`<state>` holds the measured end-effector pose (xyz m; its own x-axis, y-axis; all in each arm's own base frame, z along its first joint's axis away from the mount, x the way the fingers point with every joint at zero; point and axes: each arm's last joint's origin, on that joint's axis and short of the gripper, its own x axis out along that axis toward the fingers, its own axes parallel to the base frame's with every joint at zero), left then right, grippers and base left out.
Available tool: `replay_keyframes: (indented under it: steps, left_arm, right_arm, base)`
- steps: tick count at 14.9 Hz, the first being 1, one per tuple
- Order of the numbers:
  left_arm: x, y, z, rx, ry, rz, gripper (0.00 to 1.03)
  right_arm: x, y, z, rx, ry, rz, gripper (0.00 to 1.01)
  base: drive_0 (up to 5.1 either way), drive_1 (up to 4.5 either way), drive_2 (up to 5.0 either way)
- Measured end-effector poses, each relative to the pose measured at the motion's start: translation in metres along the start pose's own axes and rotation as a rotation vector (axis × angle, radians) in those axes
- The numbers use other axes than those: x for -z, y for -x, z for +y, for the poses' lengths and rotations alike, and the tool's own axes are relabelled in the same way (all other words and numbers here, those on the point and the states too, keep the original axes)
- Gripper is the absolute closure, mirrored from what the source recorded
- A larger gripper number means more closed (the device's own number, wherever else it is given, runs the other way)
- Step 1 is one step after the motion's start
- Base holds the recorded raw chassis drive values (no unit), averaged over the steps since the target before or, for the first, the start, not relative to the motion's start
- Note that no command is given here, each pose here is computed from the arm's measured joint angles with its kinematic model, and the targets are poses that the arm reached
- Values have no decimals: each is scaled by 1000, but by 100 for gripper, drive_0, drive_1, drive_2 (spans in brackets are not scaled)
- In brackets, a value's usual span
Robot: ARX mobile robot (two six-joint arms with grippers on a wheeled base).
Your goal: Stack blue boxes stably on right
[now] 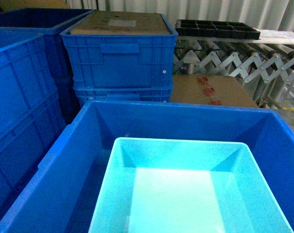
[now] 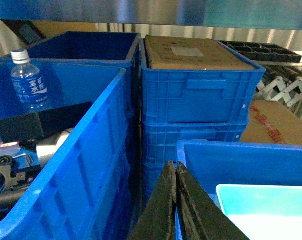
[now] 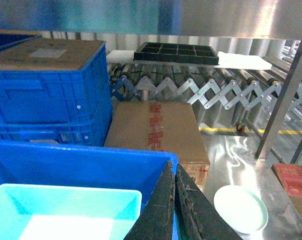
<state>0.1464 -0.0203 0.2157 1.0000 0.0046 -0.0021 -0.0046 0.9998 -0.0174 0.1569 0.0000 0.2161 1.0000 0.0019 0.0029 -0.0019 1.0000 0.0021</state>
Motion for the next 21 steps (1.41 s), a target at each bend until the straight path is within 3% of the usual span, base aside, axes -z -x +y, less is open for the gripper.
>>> replay_keyframes:
  steps: [5,7,8,15,21]
  left_arm:
    - [21,14,11,11,-1,4,101]
    - [27,20,22,-21,0,0,101]
    - [30,22,21,3,-1,-1,101]
    - [45,34,21,6,-1,-11,101]
    - [49,49,21,3,-1,8,101]
  right_arm:
    - [22,17,0,0,-1,5,99]
    - [28,24,0,2,-1,6,99]
    - [32,27,0,0,-1,10,99]
    - [46,40,0,3,-1,0,99]
    - [45,49,0,3,-1,-13,99]
  base:
    - [0,0,0]
    - [0,0,0]
    - [0,0,0]
    - [0,0,0]
    - [0,0,0]
